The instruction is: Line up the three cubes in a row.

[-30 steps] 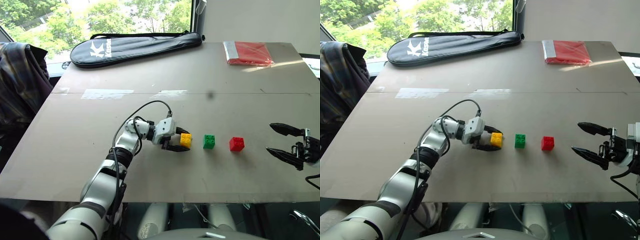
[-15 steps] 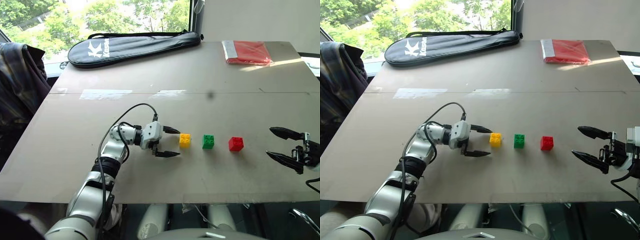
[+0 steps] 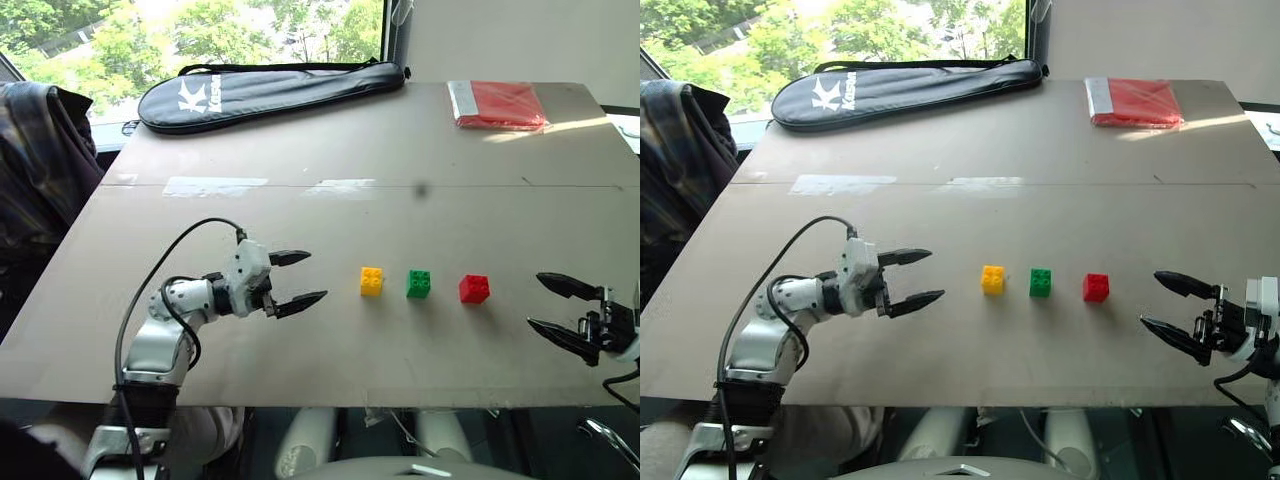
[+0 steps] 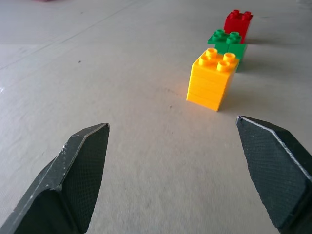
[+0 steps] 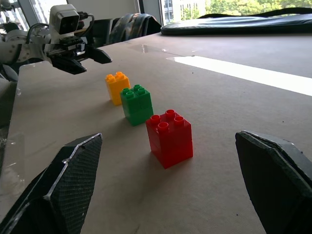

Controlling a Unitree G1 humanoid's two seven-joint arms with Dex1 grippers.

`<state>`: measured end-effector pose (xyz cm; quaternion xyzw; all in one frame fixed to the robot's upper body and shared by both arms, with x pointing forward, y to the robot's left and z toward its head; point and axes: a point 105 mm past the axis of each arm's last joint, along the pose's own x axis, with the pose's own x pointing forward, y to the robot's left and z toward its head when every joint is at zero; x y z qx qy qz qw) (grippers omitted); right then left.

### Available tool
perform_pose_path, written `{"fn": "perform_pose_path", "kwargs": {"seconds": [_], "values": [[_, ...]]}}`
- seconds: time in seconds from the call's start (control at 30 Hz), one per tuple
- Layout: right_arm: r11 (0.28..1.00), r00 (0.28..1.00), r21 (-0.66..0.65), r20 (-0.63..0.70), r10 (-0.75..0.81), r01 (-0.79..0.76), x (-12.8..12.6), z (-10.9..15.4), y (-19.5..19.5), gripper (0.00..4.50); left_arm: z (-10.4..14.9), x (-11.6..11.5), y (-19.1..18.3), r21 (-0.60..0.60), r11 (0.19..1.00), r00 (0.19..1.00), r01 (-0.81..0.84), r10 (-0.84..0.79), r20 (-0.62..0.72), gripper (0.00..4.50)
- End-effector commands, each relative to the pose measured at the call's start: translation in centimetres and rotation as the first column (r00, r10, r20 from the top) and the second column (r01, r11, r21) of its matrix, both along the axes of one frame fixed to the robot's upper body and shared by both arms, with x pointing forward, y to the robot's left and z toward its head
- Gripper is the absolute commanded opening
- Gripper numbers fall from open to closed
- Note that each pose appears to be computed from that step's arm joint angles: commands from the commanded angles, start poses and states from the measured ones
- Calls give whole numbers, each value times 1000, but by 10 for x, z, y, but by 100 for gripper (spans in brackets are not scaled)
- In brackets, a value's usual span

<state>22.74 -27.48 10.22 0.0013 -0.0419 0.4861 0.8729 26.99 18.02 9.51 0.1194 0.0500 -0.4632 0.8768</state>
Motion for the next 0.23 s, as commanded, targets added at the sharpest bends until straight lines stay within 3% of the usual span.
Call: {"fn": "perform_pose_path", "kwargs": {"seconds": [0.03,0.23], "values": [[999,999,-18,30,-35,35,-1,2,-4,450,2,-6,10,30,994,994,-104,104,27,425],[996,997,-52,-7,-74,74,-4,-13,-4,450,-29,-33,10,44,988,987,-147,149,-57,425]]}}
